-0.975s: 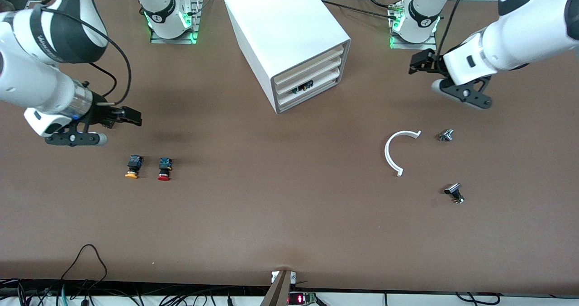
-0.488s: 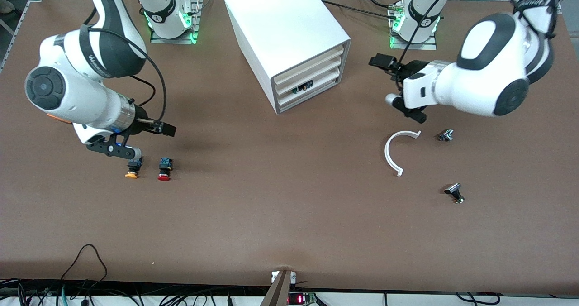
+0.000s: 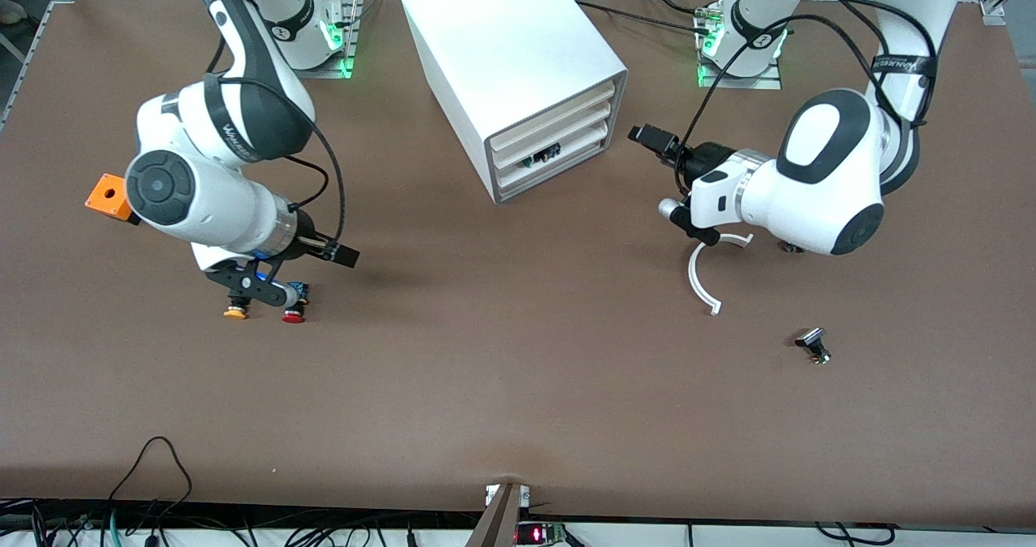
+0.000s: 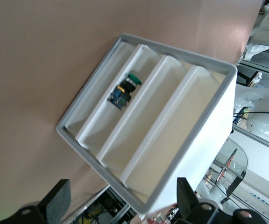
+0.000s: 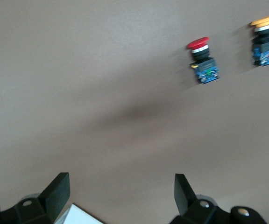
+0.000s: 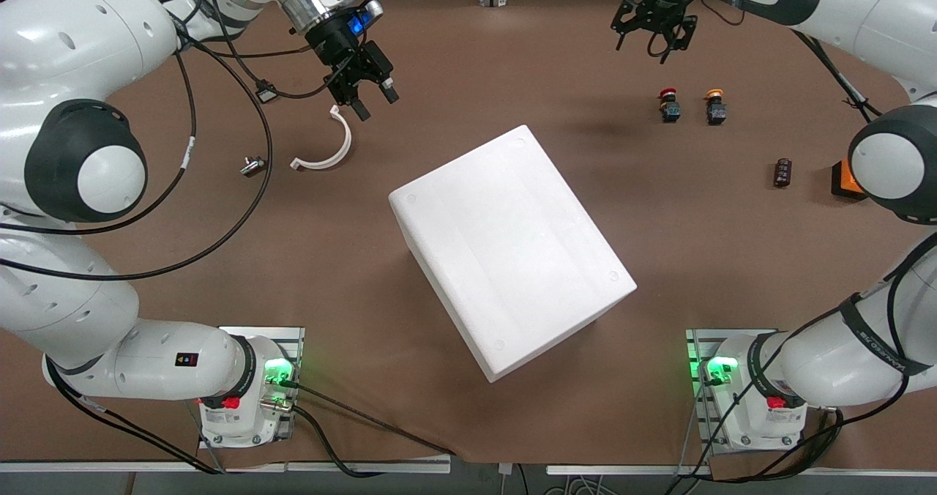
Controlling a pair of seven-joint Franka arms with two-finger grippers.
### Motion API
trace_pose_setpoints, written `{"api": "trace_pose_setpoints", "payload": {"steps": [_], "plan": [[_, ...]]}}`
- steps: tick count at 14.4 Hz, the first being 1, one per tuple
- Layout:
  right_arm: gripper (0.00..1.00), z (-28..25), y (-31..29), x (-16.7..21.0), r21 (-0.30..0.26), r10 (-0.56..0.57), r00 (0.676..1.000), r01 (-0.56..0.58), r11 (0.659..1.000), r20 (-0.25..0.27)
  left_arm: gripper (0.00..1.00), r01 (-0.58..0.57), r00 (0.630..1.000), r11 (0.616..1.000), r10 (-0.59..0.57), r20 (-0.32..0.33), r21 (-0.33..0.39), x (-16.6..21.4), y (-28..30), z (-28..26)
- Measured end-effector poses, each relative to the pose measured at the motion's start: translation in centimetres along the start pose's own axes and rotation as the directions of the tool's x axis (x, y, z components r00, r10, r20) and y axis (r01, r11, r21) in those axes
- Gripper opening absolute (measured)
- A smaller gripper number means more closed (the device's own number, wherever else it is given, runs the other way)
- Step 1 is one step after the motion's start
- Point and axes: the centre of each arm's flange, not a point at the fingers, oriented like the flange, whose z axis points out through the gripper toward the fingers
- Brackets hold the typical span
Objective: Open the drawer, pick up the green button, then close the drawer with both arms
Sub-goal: 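Grasp the drawer front with the left gripper while the right gripper approaches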
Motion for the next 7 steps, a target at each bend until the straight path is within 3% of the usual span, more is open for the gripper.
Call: {"api": "trace_pose_setpoints", "payload": {"steps": [3, 5, 7], "plan": [[1.00, 0.4, -2.0, 0.1, 0.023, 0.032, 0.999, -0.032, 0.999, -0.022, 1.00, -0.076, 0.993, 0.997, 0.075, -0.090, -0.009, 1.8, -2.6, 1.2], [1.00, 0.6, -3.1, 0.2, 0.052, 0.046, 0.998, -0.043, 0.998, -0.050, 1.00, -0.143, 0.976, 0.986, 0.127, -0.175, -0.082, 2.7, -5.4, 3.9], [1.00, 0.7, -3.8, 0.3, 0.075, 0.065, 0.995, -0.060, 0.995, -0.069, 1.00, -0.171, 0.967, 0.970, 0.132, -0.219, -0.175, 2.8, -8.0, 7.3]]}}
